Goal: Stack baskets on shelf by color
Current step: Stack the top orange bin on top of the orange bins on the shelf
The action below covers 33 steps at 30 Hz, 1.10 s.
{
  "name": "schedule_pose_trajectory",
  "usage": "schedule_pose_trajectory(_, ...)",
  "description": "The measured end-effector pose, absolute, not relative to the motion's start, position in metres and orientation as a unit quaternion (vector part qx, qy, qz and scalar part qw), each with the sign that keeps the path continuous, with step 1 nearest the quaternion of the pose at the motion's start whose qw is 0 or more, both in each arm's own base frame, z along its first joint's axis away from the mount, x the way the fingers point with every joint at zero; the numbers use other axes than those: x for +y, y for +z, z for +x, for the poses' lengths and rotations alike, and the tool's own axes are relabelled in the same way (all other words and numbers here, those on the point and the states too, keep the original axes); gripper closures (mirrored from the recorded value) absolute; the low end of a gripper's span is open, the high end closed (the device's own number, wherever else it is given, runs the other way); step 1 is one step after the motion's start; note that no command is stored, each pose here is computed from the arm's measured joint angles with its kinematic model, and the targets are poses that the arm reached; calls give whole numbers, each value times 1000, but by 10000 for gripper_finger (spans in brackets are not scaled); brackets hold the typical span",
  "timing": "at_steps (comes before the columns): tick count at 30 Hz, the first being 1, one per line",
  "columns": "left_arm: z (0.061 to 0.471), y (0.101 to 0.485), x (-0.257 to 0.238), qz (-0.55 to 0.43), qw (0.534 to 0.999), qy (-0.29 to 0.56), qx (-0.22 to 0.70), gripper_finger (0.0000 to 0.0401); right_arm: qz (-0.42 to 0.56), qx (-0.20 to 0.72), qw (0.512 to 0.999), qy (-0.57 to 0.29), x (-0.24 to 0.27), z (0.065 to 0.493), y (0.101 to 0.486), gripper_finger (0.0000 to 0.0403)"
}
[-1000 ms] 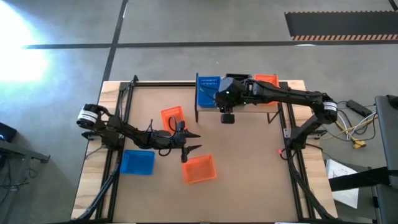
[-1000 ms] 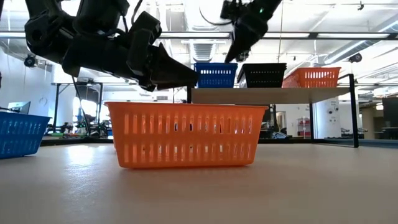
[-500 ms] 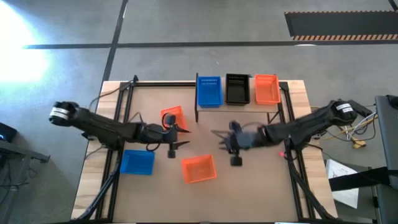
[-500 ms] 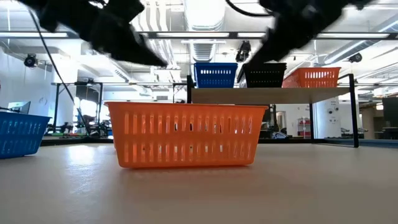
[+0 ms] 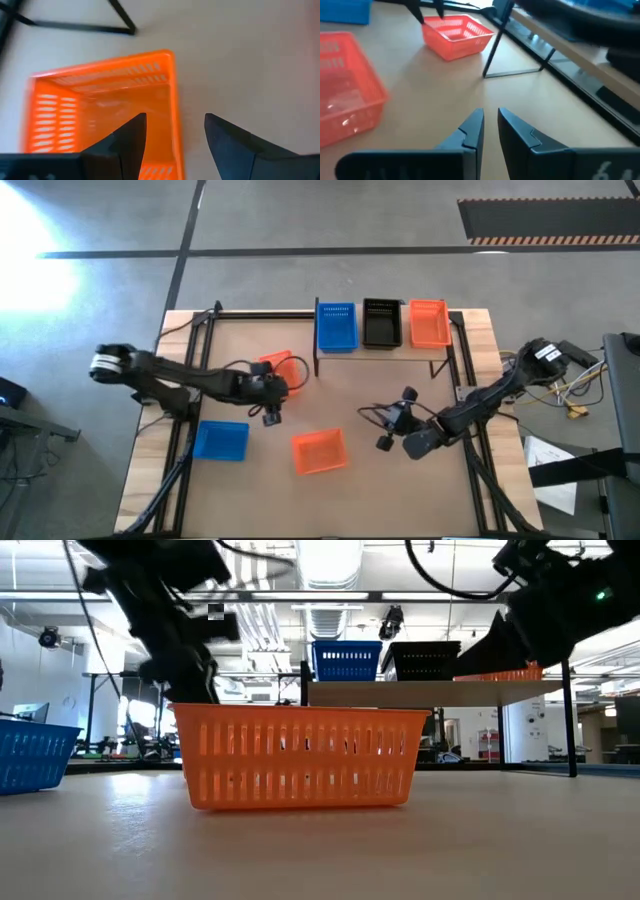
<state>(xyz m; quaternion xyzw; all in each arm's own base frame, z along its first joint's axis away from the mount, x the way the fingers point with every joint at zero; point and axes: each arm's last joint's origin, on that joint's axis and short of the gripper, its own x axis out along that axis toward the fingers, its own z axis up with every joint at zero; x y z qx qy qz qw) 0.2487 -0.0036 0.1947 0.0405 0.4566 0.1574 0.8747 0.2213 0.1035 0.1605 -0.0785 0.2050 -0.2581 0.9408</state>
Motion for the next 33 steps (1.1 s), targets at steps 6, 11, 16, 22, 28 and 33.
schedule_pose_trajectory(6, 271, 179, 0, 33, 855, 146, 497, 233, -63, 202, 951, -224, 112, 220, 164, 355)
schedule_pose_trajectory(11, 282, 182, 0, 65, 846, 136, 511, 308, -60, 199, 954, -216, 117, 217, 164, 355)
schedule_pose_trajectory(16, 275, 196, 0, 82, 821, 127, 551, 391, -63, 198, 957, -201, 124, 213, 164, 355)
schedule_pose_trajectory(22, 255, 245, -15, 76, 842, 83, 527, 398, -37, 202, 961, -186, 130, 199, 152, 355)
schedule_pose_trajectory(28, 252, 306, -34, 18, 936, -96, 337, 400, 24, 178, 966, -188, 140, 168, 134, 355)
schedule_pose_trajectory(33, 276, 317, -42, 52, 960, -206, 184, 400, 37, 149, 977, -146, 165, 149, 140, 355)
